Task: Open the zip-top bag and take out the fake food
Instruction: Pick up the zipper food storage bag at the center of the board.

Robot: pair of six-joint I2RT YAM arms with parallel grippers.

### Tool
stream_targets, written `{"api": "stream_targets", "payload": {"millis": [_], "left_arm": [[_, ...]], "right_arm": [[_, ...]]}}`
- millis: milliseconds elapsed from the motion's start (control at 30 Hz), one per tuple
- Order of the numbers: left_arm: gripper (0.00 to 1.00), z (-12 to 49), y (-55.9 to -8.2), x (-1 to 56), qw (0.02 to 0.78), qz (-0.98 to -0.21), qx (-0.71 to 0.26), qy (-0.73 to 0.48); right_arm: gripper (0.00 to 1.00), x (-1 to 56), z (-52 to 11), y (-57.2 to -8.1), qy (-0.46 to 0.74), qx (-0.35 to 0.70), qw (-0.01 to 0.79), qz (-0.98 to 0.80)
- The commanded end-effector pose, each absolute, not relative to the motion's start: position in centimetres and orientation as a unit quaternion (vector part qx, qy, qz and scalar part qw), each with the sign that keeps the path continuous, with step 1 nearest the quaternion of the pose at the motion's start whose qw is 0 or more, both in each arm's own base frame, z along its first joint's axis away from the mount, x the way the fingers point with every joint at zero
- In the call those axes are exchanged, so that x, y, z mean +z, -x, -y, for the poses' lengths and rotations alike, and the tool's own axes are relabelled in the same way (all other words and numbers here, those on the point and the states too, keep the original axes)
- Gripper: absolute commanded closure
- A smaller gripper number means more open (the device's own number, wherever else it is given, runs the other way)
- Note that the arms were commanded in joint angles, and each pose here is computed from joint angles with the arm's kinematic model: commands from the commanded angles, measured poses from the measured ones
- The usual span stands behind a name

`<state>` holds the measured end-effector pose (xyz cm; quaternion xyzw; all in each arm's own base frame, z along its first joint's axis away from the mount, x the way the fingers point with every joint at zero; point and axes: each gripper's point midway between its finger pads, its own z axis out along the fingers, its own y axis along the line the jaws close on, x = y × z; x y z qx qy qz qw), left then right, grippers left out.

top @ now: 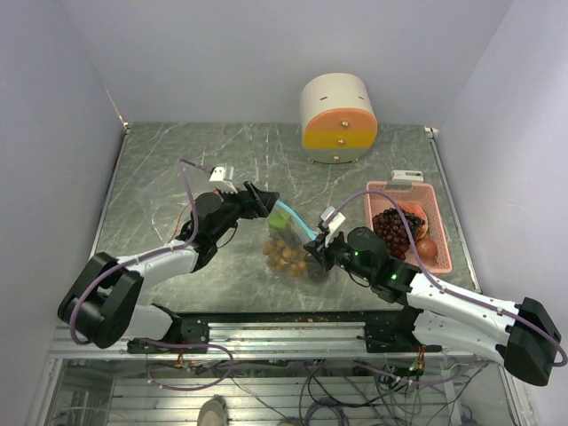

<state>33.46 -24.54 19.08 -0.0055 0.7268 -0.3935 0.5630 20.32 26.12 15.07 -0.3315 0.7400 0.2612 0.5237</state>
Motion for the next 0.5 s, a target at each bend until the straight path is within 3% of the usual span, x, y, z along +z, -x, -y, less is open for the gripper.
{"api": "stream_targets", "payload": {"millis": [0, 300, 467], "left_arm": [[0.03, 25.8, -33.7, 21.1, 0.58, -0.68, -0.448, -0.019], [0.01, 25.9, -35.1, 20.4, 0.579, -0.692, -0.43, -0.009], [0.24, 28.7, -33.9, 20.8, 0.55, -0.669, -0.497, -0.062]], "right_arm": [[1.0, 15.6, -26.5, -19.4, 0.344, 0.28, 0.523, -0.728], [1.0, 17.3, -26.8, -18.0, 0.359, 0.317, 0.531, -0.699], [1.0, 18.0, -26.8, -17.9, 0.357, 0.323, 0.542, -0.689]]}}
